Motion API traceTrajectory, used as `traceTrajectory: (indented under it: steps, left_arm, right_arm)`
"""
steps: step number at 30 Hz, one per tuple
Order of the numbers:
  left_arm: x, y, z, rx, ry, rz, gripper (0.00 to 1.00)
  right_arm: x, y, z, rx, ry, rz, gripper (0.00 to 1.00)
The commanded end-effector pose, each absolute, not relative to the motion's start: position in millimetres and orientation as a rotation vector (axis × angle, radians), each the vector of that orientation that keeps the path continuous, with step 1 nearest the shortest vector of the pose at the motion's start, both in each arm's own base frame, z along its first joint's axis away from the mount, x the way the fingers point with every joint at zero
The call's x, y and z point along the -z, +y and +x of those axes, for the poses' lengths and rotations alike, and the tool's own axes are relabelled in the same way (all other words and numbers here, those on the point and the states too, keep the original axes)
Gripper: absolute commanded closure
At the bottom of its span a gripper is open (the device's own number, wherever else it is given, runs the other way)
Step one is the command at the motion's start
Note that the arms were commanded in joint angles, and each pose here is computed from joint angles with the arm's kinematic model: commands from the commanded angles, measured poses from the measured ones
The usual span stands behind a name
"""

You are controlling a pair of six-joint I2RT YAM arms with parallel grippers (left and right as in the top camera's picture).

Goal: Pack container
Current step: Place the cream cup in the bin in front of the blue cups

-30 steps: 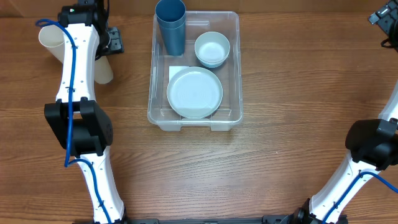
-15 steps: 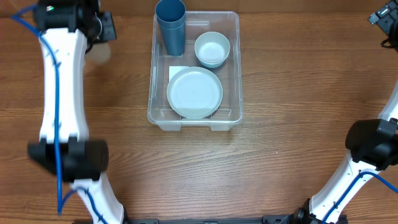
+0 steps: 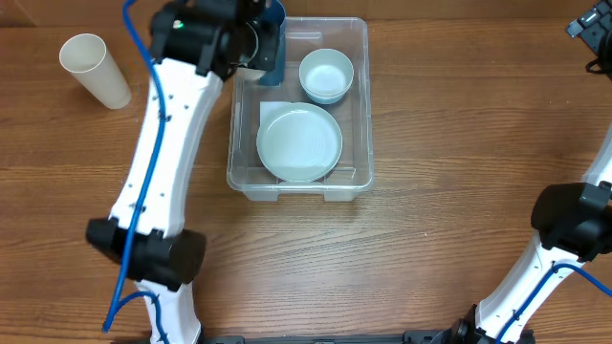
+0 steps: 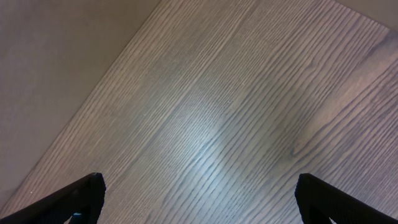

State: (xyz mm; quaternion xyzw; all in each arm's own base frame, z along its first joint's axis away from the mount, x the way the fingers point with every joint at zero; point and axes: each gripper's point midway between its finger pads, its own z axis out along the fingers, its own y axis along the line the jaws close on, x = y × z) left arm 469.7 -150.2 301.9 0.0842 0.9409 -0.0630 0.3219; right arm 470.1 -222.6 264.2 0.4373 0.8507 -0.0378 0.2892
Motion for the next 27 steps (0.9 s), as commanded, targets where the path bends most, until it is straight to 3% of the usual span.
traceTrajectory:
  steps: [1,12,13,15,16,17,21,27]
  left_arm:
    - [-261.8,-166.0,482.2,0.193,2.546,0.271,0.96]
    - [-162.4,-178.0,518.1,0.153,2.678,0.299,0.94]
    - [-160.2,-177.7,519.3,0.147,2.678,0.297,0.79]
    - [-160.7,-173.8,521.5,0.115,2.672,0.289,0.41]
    - [-161.8,-172.7,522.2,0.105,2.668,0.285,0.33]
    - [-162.7,-172.2,522.5,0.102,2.665,0.284,0.32]
    - [-185.9,-172.5,522.9,0.117,2.615,0.276,0.31]
    - [-303.9,-160.6,502.7,0.136,2.385,0.236,0.3]
  right_arm:
    - [-281.9,-222.4,468.7,0.098,2.226,1.156,0.0]
    - [-281.8,-222.4,468.7,0.098,2.226,1.156,0.0]
    - [-281.8,-222.4,468.7,0.098,2.226,1.156,0.0]
    - [-281.9,-222.4,468.7,0.098,2.226,1.156,0.0]
    - [-281.8,-222.3,468.7,0.098,2.226,1.156,0.0]
    - [-281.9,-222.4,468.7,0.098,2.226,1.156,0.0]
    - [-281.9,-222.4,468.7,0.098,2.226,1.156,0.0]
    - [-281.9,-222.4,468.7,0.098,2.226,1.156,0.0]
